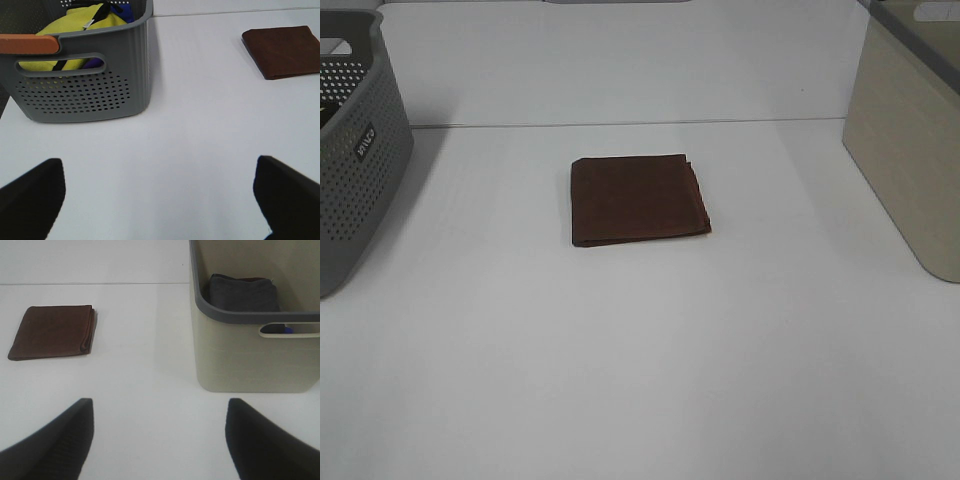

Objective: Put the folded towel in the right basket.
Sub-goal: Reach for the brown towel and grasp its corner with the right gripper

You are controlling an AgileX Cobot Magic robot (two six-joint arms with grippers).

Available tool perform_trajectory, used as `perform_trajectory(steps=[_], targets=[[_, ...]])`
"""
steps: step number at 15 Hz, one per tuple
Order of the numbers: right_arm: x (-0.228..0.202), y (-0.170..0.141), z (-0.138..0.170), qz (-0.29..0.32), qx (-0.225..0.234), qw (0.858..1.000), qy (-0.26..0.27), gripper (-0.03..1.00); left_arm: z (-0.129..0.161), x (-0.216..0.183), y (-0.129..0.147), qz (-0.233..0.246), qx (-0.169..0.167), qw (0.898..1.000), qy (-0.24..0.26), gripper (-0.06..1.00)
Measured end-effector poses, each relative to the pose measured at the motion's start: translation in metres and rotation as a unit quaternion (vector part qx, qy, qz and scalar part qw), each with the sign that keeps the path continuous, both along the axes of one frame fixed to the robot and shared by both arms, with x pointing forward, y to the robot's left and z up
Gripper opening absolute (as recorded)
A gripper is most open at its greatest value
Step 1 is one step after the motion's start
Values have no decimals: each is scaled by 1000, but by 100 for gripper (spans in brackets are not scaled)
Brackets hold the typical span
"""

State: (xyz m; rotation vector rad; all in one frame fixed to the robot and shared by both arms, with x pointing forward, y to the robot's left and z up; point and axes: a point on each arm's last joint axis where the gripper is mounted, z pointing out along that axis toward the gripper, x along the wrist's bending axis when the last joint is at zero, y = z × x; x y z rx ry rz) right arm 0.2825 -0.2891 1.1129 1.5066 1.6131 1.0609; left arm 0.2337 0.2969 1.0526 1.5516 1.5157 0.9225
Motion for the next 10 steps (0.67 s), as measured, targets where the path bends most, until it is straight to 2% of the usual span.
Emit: perform_trajectory(steps=[5, 10], targets=[[105, 9, 47, 19, 43, 995, 91, 70, 0, 0, 0, 0, 0, 1000, 0, 97], [221, 23, 57, 86, 60, 981, 161, 70, 0, 0, 0, 0, 0, 1000, 0, 97]])
